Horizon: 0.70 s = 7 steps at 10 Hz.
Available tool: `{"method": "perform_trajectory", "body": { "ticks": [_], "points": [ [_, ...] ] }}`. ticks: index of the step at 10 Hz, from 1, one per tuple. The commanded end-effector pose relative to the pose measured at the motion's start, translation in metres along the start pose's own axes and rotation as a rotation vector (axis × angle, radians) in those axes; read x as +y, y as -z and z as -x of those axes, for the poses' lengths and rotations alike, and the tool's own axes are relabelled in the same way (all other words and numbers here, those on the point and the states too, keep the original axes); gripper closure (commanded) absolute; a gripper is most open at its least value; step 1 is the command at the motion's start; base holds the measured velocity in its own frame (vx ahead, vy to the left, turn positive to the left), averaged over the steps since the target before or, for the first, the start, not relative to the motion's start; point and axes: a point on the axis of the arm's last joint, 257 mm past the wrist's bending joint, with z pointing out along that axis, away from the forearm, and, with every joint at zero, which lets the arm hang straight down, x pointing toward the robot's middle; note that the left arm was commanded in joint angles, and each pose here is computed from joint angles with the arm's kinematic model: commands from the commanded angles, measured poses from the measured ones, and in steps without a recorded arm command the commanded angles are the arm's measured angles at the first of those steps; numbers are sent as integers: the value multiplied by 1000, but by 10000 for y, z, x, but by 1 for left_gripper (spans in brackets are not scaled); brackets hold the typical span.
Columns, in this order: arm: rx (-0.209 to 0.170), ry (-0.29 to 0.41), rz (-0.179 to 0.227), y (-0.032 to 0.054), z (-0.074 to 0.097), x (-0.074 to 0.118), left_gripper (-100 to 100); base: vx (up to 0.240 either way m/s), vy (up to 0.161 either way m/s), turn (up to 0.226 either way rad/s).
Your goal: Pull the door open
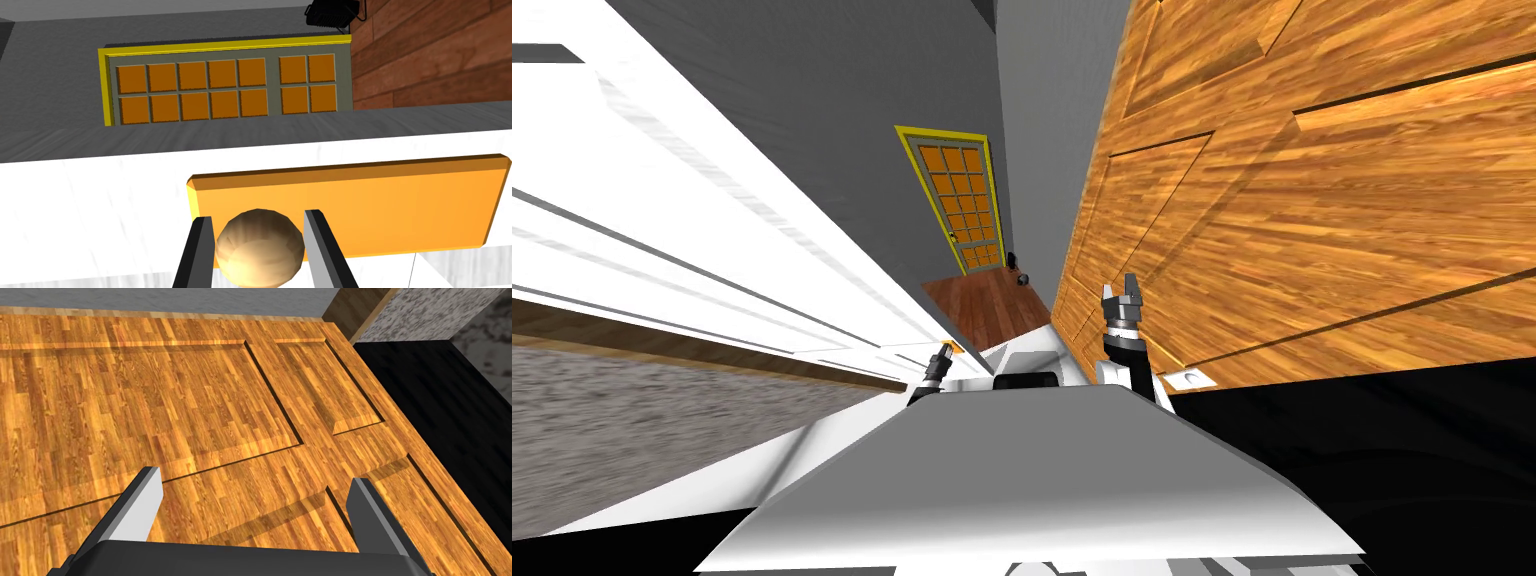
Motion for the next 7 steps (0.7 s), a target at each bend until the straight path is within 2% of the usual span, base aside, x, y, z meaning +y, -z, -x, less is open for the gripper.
{"method": "perform_trajectory", "body": {
  "ticks": [1,2,3,7],
  "points": [
    [16,0,-1,105,3,-20,100,-189,58,-102],
    [12,2,2,51,-17,-3,100,-80,20,-25],
    [27,4,6,128,-27,14,100,-168,33,-157],
    [59,1,1,292,2,-7,100,-219,57,-164]
  ]
}}
